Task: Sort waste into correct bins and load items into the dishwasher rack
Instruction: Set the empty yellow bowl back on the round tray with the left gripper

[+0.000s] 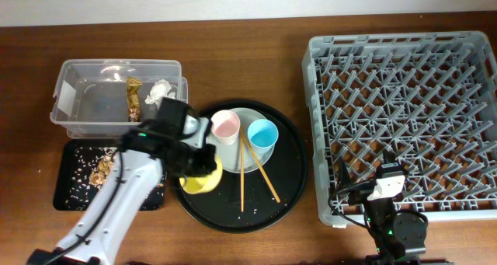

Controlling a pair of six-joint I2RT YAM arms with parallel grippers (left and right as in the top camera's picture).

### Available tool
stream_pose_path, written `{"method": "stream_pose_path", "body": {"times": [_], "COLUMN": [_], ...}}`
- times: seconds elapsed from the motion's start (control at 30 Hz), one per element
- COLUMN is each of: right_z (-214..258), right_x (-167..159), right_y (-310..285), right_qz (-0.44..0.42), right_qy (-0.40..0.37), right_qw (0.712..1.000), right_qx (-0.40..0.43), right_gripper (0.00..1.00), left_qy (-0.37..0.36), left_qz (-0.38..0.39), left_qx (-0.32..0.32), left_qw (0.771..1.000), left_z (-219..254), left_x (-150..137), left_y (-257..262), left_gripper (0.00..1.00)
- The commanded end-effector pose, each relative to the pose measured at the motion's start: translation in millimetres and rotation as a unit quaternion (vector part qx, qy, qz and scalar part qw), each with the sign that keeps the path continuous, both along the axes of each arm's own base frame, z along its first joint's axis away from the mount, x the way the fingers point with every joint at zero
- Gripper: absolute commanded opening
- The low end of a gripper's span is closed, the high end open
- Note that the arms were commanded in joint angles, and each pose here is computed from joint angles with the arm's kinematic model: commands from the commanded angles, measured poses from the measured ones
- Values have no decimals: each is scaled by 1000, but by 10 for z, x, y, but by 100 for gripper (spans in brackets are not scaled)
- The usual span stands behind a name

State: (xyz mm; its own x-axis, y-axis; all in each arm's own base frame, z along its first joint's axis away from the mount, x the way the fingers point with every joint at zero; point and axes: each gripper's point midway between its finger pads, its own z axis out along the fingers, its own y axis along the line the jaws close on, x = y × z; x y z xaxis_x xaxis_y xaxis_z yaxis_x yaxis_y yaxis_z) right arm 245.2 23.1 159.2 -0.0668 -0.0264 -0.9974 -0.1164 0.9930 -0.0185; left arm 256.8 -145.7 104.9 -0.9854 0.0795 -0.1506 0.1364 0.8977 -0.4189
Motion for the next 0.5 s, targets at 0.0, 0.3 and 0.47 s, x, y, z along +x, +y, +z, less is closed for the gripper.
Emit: {"method": "stream_pose_path", "body": {"times": [0.0,0.3,0.47], "right_z": [-25,-25,-24], "right_x": [1,1,0], "right_y": [-23,-23,-16], "right_qz": [-5,-5,-3], "right_qy": [3,3,2], "right_qw": [1000,1000,1000], "right_qx": [1,1,2], "right_gripper": [98,98,98], "left_qy": [-20,-6,-2], "left_qz": [-8,-17,-21], "left_qx": [78,138,122], "left_qw": [997,990,992], "left_z": [-23,-90,-80], "left_x": [-76,-252,-265], "left_y": [-32,29,-29], "left_gripper": [1,0,2]}}
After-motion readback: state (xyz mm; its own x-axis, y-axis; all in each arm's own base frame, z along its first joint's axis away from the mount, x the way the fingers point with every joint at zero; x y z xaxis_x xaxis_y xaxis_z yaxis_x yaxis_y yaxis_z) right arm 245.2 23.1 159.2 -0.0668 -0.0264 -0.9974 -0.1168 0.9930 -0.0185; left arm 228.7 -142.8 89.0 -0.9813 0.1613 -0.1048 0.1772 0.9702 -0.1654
